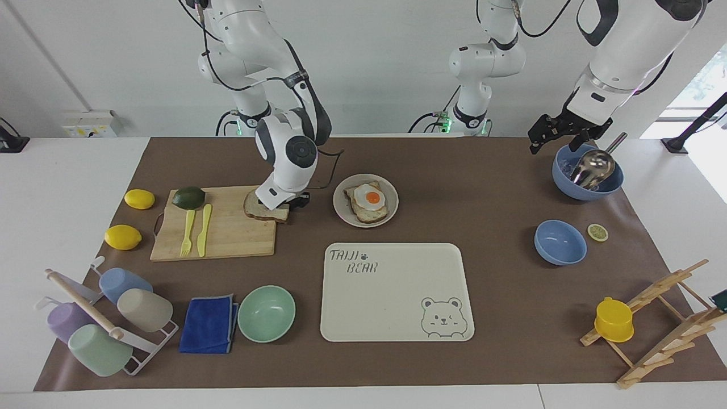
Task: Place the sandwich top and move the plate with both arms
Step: 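Reach the right gripper to the bread slice on the cutting board, then grasp the bread slice and lift it toward the plate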
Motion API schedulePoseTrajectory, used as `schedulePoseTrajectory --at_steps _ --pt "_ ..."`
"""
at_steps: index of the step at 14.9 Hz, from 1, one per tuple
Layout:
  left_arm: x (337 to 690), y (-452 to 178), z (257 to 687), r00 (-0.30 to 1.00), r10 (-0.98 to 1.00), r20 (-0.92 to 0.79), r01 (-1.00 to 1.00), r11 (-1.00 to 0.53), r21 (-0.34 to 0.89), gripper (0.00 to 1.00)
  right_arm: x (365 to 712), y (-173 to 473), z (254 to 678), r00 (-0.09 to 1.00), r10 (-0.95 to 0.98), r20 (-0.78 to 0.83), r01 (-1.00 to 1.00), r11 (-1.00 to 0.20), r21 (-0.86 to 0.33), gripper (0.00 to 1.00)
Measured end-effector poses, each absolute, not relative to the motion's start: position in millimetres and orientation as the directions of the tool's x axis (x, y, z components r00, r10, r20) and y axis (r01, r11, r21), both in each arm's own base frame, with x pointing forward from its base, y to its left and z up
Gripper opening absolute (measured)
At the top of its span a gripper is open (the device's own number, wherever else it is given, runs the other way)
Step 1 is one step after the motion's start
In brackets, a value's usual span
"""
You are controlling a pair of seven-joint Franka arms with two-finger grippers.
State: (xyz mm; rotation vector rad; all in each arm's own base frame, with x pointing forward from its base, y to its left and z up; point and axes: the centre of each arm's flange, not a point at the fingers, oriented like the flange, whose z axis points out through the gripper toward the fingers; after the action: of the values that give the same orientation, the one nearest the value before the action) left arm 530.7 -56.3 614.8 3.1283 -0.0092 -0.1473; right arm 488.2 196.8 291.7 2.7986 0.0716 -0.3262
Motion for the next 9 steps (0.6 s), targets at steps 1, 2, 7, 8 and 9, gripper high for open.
schedulePoseTrajectory --at_steps 1,2,7,8,9 --pt "531 -56 615 0.996 -0.006 -0.094 -0.005 -1.000 0.010 1.00 487 203 294 0.973 0.024 -0.231 0.097 -0.946 0.310 0.43" --pt "531 -56 615 0.996 -0.006 -0.094 -0.005 -1.000 0.010 1.00 485 209 296 0.972 0.034 -0.234 0.109 -0.943 0.314 0.33" --pt "531 -56 615 0.996 -0.006 -0.094 -0.005 -1.000 0.010 1.00 497 243 345 0.965 0.048 -0.258 0.143 -0.921 0.362 0.12" --pt "531 -56 615 0.996 -0.006 -0.094 -0.005 -1.000 0.010 1.00 499 261 364 0.965 0.063 -0.256 0.157 -0.916 0.369 0.11" --pt "531 -56 615 0.996 -0.006 -0.094 -0.005 -1.000 0.010 1.00 498 283 383 0.965 0.086 -0.248 0.178 -0.911 0.373 0.11"
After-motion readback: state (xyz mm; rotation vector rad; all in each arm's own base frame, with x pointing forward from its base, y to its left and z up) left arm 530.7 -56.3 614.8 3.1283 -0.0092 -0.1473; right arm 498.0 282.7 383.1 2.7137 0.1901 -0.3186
